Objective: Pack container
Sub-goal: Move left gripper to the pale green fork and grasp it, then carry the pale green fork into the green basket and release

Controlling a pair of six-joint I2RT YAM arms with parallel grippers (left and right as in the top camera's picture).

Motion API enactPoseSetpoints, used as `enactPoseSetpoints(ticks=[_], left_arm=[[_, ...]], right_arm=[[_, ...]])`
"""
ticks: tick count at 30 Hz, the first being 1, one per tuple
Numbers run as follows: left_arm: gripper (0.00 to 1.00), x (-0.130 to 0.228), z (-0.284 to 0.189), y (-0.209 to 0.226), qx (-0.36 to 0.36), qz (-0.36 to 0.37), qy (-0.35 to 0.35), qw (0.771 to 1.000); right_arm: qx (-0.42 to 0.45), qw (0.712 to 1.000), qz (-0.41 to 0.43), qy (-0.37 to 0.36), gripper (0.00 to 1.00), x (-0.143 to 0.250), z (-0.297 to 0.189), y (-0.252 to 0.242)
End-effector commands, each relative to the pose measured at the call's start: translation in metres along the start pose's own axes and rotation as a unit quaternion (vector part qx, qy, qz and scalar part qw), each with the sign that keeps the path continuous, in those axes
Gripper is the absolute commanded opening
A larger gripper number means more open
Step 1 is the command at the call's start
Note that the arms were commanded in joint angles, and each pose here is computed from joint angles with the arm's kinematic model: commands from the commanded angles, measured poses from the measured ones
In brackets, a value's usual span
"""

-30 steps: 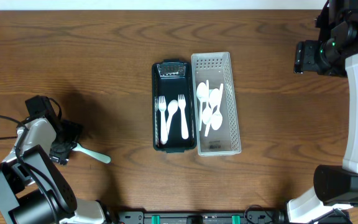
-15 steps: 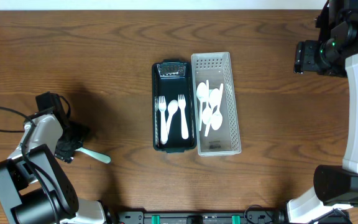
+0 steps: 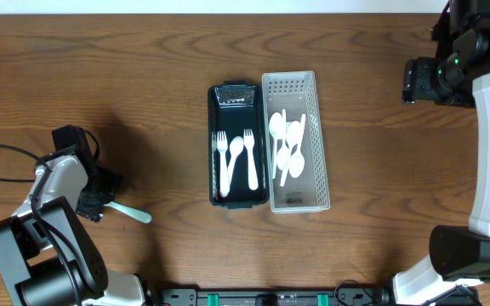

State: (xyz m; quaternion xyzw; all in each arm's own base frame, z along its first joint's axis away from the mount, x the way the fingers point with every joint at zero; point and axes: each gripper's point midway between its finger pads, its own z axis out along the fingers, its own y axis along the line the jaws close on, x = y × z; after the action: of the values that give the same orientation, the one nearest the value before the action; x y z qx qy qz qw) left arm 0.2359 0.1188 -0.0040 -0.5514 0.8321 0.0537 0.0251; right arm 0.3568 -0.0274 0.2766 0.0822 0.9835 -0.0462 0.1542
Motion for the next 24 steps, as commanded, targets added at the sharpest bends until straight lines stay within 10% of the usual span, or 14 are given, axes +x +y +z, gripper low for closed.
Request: enactPoseSetpoints(ticks=[1, 24], left_arm=[[0.64, 0.006, 0.012, 0.018, -0.046, 0.001, 0.006, 0.999], [0.06, -0.006, 0.013, 0.015, -0.044, -0.001, -0.021, 0.999]], right_arm=[[0.004, 1.0, 0.001, 0.002, 0.77, 0.001, 0.0, -0.002], [0.004, 1.0, 0.001, 0.002, 0.77, 0.0, 0.0, -0.002]])
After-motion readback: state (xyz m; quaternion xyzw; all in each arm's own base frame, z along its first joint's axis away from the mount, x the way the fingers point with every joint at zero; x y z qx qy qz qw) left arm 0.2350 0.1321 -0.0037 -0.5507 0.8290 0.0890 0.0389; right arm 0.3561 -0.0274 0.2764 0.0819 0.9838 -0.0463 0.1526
